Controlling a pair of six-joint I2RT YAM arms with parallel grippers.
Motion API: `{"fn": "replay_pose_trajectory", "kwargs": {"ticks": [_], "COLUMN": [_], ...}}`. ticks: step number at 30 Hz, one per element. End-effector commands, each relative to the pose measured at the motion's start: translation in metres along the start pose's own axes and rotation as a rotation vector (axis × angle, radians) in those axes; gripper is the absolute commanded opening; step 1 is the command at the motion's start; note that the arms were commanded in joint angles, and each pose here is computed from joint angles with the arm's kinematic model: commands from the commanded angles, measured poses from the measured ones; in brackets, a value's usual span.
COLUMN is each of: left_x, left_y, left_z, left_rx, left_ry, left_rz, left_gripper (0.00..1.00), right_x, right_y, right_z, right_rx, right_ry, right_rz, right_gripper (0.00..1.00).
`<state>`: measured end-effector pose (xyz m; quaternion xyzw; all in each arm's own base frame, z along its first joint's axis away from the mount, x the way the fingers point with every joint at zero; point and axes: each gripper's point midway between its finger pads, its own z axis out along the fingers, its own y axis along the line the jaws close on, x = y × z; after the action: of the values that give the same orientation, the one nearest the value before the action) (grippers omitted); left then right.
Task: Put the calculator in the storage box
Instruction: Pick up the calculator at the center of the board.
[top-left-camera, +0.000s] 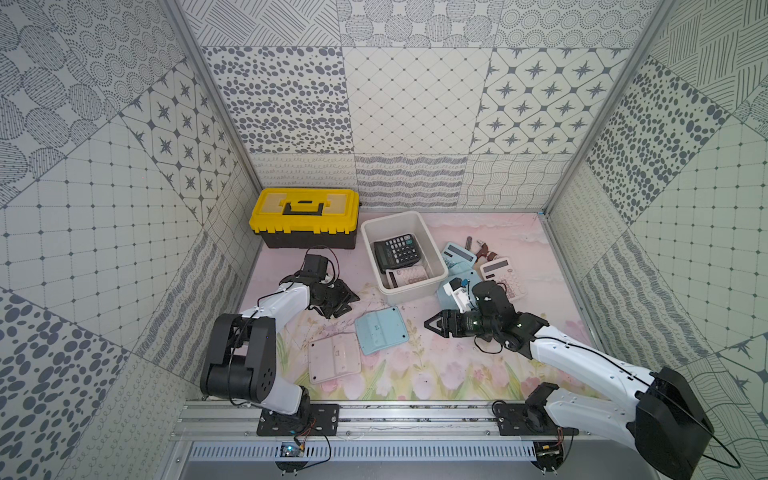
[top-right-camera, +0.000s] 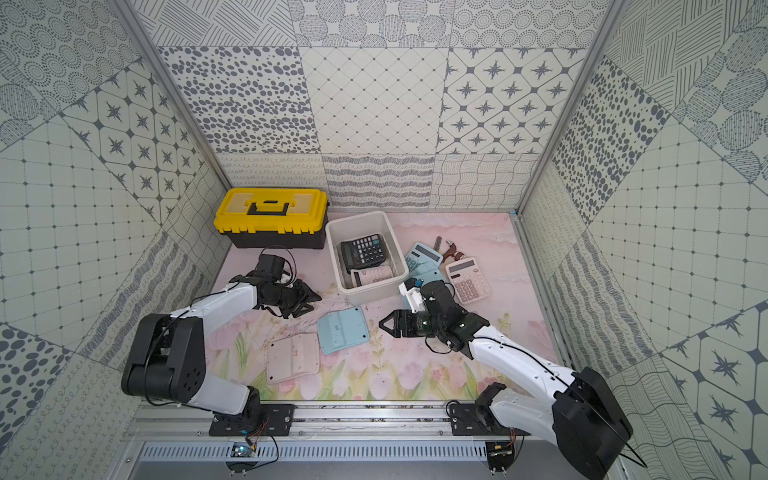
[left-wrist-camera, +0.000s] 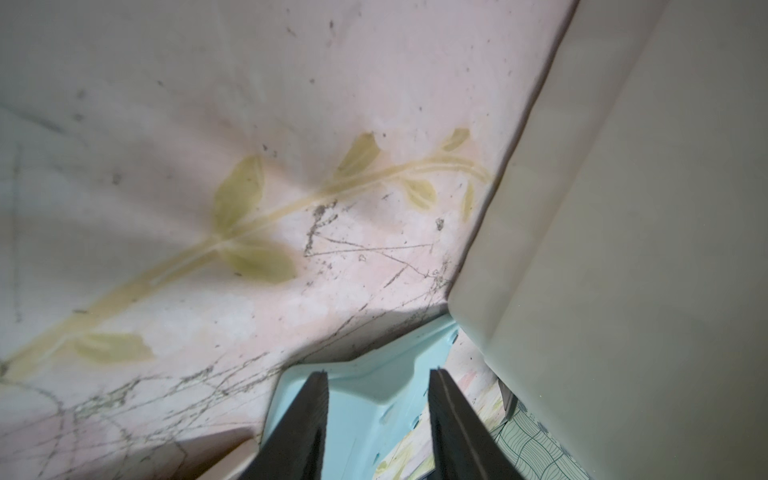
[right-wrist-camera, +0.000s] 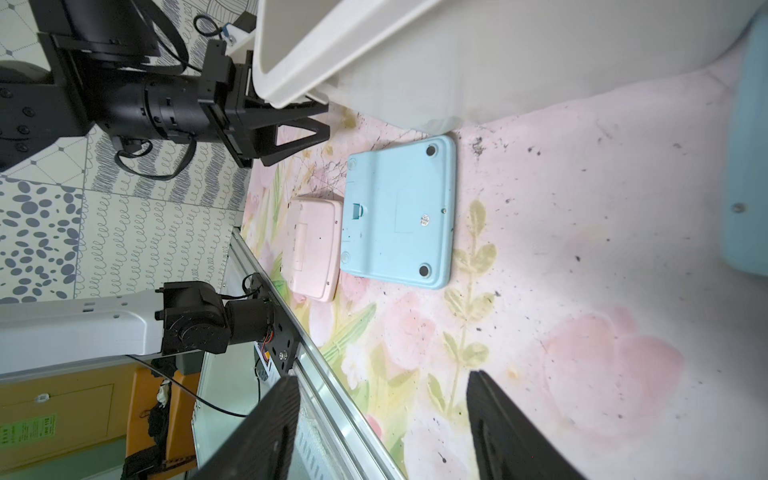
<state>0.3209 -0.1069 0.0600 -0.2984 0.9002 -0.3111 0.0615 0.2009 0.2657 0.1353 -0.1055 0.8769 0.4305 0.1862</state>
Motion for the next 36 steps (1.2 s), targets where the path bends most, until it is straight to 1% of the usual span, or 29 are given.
{"fn": "replay_pose_trajectory", "kwargs": {"ticks": [1, 5, 10, 12, 18, 24, 30, 36], "left_x": [-0.009, 0.002, 0.028, 0.038, 0.059, 0.064, 0.072, 0.079], "left_y": [-0.014, -0.014, -0.012, -0.007, 0.004, 0.003, -0.001, 0.006], "left_z": [0.014, 0.029, 0.043, 0.044, 0.043, 0.038, 0.03, 0.026], "left_rx": [0.058, 0.042, 0.009, 0.001, -0.01, 0.006, 0.024, 0.014], "left_ry": [0.018, 0.06, 0.109, 0.119, 0.135, 0.125, 0.112, 0.099], "left_rz": [0.035, 0.056, 0.092, 0.1, 0.104, 0.113, 0.125, 0.131], "left_gripper": [0.43, 0.42, 0.37, 0.36, 0.36, 0.37, 0.4, 0.4], "right_x": [-0.007, 0.0, 0.007, 0.019, 0.04, 0.058, 0.073, 0.078], "right_y": [0.004, -0.001, -0.001, -0.007, -0.012, -0.011, -0.015, -0.018], "right_z": [0.011, 0.023, 0.033, 0.037, 0.048, 0.06, 0.069, 0.073], "right_rx": [-0.027, -0.02, -0.024, -0.001, 0.012, 0.013, 0.035, 0.031], "right_ry": [-0.045, -0.027, -0.005, 0.013, 0.059, 0.097, 0.1, 0.078], "right_rz": [-0.005, 0.016, 0.04, 0.051, 0.086, 0.126, 0.198, 0.246], "right_gripper": [0.69, 0.69, 0.69, 0.7, 0.7, 0.7, 0.71, 0.71]}}
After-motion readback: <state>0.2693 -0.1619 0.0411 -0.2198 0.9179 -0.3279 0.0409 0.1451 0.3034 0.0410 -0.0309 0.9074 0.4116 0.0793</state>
